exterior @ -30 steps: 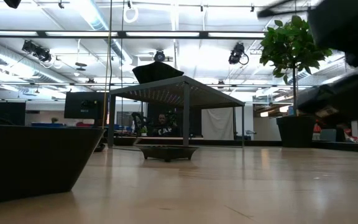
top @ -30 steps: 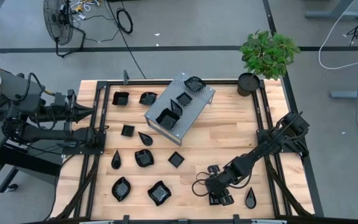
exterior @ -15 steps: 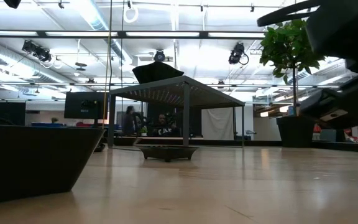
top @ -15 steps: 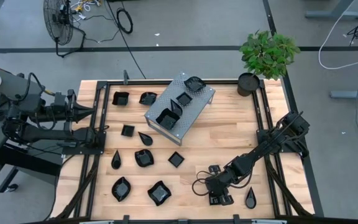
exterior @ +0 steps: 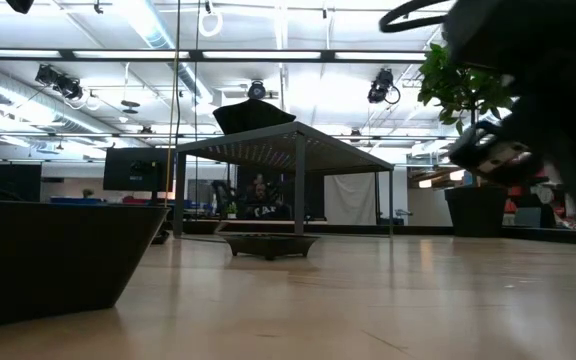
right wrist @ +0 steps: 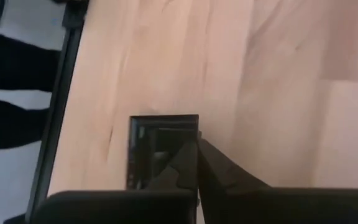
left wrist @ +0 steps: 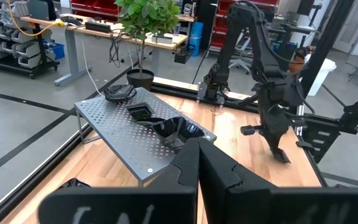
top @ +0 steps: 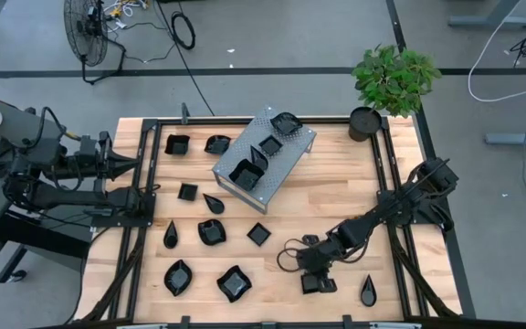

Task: Pick & Place Mini shaped plates
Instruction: Stack the black square shape plate on top of the black square shape plate on the shelf, then stack the black leaf shaped plate on top of the black leaf shaped plate on the shelf

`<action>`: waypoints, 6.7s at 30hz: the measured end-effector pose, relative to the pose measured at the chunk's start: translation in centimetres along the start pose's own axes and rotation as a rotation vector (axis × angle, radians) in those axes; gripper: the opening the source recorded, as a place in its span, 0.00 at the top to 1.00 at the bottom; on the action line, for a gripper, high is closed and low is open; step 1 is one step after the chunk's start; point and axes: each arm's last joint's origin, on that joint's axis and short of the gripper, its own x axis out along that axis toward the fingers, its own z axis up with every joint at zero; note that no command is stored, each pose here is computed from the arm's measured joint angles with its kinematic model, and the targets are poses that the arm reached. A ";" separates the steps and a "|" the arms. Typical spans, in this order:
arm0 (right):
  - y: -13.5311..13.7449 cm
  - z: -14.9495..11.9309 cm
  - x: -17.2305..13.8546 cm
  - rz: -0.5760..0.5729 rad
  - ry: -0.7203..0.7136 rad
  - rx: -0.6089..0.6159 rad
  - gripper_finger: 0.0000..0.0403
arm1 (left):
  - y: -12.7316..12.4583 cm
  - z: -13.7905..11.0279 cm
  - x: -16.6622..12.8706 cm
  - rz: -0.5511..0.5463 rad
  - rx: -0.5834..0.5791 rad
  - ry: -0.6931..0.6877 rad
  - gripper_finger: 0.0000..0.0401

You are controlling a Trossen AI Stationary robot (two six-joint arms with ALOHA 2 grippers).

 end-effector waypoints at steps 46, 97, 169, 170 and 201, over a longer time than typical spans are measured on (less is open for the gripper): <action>-21.8 8.6 -25.8 -0.215 -0.651 0.826 1.00 | 0.0 0.0 0.0 0.000 0.000 0.000 0.99; -30.4 5.4 -24.4 -0.145 -0.641 0.742 1.00 | 0.0 0.0 0.0 0.000 0.000 -0.001 0.99; -21.8 7.6 -24.5 -0.140 -0.561 0.502 0.77 | 0.0 0.0 0.0 0.000 0.000 0.000 0.99; -20.9 7.8 -24.1 -0.125 -0.537 0.480 0.77 | 0.0 0.0 0.0 0.000 0.000 0.000 0.99; -4.3 5.7 -15.2 -0.124 0.103 -0.294 0.77 | 0.0 0.0 0.0 0.000 0.000 -0.001 0.99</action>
